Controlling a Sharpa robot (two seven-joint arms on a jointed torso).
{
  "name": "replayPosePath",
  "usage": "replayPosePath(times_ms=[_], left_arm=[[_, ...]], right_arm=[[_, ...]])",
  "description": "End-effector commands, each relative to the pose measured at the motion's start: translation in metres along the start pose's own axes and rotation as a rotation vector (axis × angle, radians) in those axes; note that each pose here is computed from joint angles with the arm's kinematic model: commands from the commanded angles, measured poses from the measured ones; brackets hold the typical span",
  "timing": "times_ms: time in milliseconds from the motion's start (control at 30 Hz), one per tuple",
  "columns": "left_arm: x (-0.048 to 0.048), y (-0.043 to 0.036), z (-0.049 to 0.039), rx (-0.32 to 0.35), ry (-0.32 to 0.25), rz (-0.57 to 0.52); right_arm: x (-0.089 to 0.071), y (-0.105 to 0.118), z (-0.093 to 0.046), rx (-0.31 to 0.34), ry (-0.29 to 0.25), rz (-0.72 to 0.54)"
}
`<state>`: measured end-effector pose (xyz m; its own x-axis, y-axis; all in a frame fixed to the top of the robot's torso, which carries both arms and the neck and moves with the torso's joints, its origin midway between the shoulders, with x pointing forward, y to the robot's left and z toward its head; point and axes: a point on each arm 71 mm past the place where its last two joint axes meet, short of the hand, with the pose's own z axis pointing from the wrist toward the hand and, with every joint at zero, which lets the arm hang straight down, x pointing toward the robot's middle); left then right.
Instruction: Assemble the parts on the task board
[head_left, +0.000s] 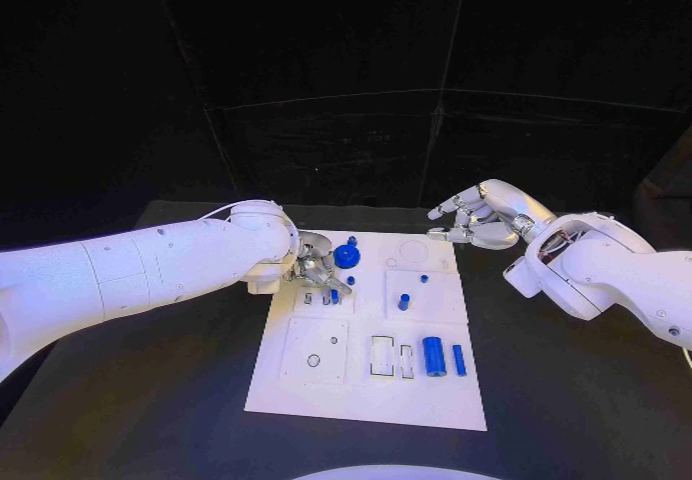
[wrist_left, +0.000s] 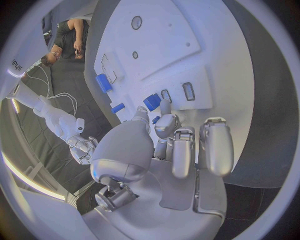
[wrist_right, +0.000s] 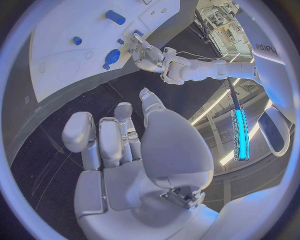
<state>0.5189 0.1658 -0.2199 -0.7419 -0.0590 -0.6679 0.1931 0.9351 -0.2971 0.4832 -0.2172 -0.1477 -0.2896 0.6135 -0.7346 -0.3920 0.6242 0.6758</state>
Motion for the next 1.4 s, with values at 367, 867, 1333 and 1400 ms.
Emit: replayPosePath(times_ms=[367,867,1333,1400], left_arm=[[0.0027,-0.0076,0.0006,0.006,0.023,0.023],[0.0023,-0.0077,-0.0006,0.012,0.004,0.004],[0.0070,-0.0046,-0.0107,0.041,-0.015,-0.062],[0.0070,-0.0023,-0.0140,0.044,-0.039,-0.075]], right_arm=[[0.000,-0.001,0.002,0.004,0.012,0.002],[0.001,-0.003,0.005,0.014,0.019,0.001],[0.001,-0.005,0.007,0.016,0.026,0.000],[0.001,-0.005,0.007,0.015,0.026,-0.001]])
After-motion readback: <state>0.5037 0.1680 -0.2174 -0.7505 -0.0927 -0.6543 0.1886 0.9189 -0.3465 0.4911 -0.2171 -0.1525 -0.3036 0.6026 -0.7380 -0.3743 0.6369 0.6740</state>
